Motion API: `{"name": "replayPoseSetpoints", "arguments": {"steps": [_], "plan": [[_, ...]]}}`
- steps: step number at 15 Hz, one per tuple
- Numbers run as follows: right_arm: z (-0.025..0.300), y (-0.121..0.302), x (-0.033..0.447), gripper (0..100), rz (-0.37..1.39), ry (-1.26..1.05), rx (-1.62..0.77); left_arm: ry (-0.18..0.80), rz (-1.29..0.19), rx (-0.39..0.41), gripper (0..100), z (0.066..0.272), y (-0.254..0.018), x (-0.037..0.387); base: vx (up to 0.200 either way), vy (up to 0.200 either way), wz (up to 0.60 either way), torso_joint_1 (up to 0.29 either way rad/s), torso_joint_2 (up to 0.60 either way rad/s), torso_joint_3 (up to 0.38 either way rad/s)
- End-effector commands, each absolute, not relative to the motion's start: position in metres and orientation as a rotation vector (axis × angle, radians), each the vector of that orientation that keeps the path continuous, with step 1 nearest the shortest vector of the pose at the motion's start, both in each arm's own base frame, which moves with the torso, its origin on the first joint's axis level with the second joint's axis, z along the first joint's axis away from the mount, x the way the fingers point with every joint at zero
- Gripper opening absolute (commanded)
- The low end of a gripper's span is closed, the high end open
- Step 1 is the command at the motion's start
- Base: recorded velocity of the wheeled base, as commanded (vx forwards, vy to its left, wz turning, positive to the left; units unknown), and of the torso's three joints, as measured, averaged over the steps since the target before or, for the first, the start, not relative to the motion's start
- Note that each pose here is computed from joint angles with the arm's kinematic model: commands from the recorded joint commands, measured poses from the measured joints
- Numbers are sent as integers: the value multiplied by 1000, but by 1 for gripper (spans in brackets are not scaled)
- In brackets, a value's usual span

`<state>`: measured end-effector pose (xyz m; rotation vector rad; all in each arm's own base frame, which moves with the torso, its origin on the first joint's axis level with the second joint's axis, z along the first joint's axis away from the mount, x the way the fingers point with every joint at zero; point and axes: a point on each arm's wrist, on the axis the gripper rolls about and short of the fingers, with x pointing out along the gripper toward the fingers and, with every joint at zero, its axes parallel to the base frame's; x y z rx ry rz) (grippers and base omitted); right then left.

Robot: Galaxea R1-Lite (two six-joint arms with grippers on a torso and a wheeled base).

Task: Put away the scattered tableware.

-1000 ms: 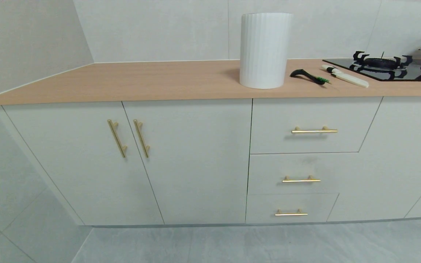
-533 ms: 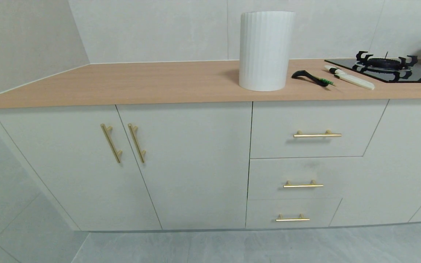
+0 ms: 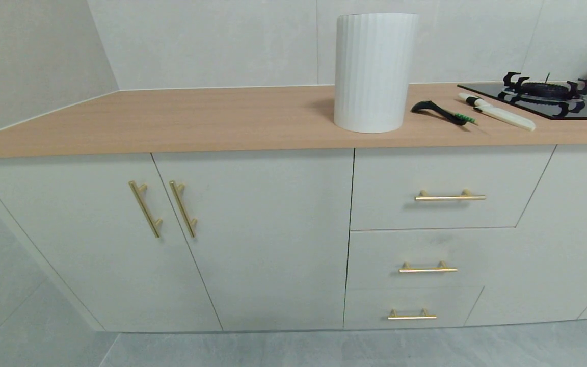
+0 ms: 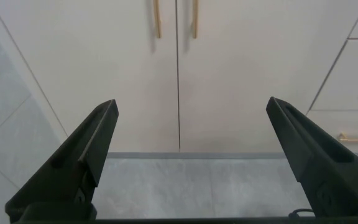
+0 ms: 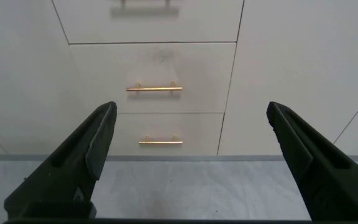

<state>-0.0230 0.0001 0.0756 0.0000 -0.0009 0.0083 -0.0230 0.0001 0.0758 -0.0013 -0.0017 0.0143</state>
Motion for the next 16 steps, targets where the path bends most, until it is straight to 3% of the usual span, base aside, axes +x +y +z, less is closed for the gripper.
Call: {"name": "replayPoseSetpoints", "arguments": {"steps": [1,5,7,13,16], "plan": [[76,0,-23,100,9,0,2,0,15,-2,100,76,0,-23,0,0,0,0,0,0],[88,0,-26,100,9,-41,4,0,15,-2,100,76,0,-23,0,0,0,0,0,0],[158,-2,-26,100,86,-87,75,0,15,-2,100,76,0,-23,0,0,0,0,0,0],[195,19,108,100,186,429,14,0,15,-2,100,76,0,-23,0,0,0,0,0,0],[185,30,172,100,207,575,6,0,15,-2,100,76,0,-23,0,0,0,0,0,0]]}}
